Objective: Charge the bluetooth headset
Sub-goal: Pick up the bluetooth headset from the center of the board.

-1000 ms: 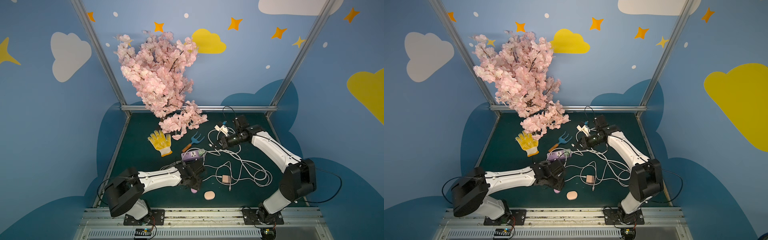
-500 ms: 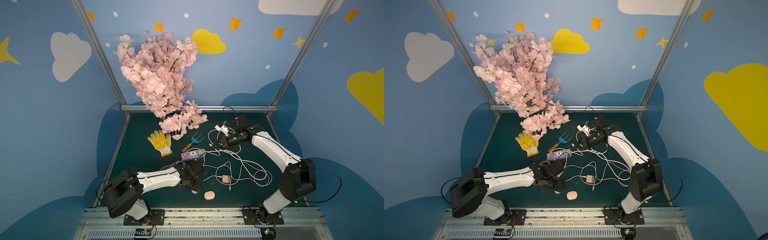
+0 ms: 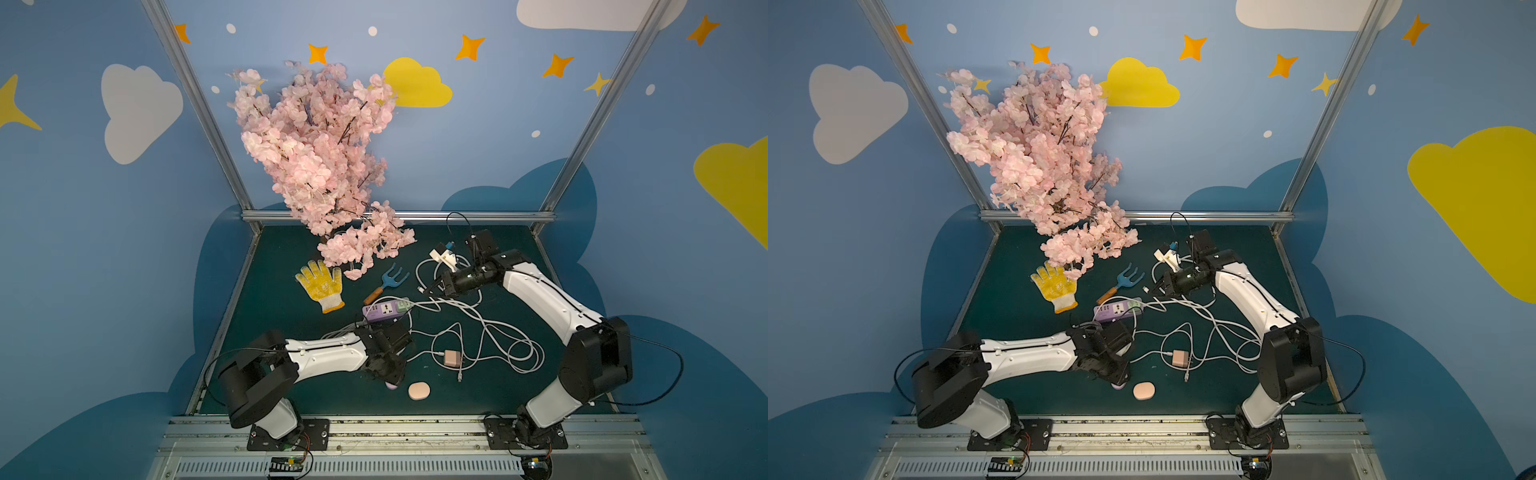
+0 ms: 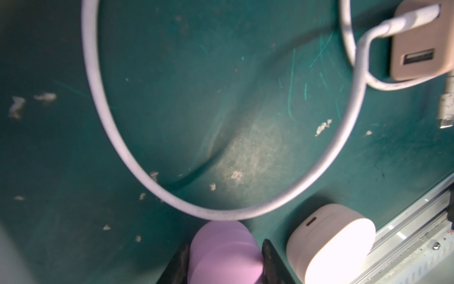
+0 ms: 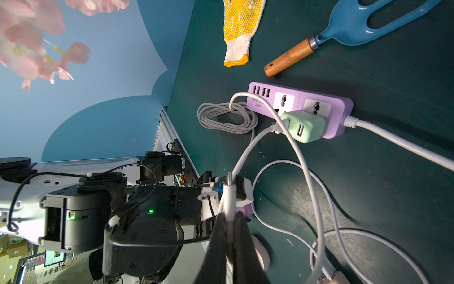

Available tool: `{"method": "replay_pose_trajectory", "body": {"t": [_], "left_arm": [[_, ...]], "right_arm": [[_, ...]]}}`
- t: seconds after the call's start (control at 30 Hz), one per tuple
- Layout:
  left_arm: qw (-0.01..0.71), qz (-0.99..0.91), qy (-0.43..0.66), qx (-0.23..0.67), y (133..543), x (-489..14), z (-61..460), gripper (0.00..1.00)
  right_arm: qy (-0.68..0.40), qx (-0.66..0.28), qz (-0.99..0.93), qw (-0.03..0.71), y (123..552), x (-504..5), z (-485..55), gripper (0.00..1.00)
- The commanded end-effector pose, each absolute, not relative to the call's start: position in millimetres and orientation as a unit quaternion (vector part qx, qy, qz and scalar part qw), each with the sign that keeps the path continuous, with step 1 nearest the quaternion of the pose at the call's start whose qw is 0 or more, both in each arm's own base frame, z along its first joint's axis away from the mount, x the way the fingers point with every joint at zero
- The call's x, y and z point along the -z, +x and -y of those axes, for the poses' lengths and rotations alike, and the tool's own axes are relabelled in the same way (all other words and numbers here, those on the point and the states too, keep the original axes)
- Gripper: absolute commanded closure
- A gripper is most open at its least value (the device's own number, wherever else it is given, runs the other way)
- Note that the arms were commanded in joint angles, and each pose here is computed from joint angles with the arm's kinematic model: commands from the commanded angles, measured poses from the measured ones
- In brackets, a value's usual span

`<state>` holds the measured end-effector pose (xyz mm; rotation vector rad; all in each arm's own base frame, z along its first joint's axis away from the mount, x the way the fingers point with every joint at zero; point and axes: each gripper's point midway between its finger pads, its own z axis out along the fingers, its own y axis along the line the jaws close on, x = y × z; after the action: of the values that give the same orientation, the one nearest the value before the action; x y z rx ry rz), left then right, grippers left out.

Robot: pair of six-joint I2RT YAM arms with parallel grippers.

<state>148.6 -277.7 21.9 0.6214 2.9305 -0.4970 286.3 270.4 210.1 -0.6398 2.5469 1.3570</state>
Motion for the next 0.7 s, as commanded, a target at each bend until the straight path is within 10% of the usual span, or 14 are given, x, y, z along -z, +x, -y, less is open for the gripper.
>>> {"method": "replay_pose_trajectory", "body": {"t": [0.0,0.67], "left_arm": [[0.034,-0.964,0.212,0.155,144,-19,276,0.77],[0.214,-0.936,0.132,0.246,163,-185,219,0.90]], "right_arm": [[-0.213,-0.460,-0.858,0.087,287,-206,-271,1.00],[-0.231,-0.439,-0.857,0.142,295,-247,-279,1.00]]}}
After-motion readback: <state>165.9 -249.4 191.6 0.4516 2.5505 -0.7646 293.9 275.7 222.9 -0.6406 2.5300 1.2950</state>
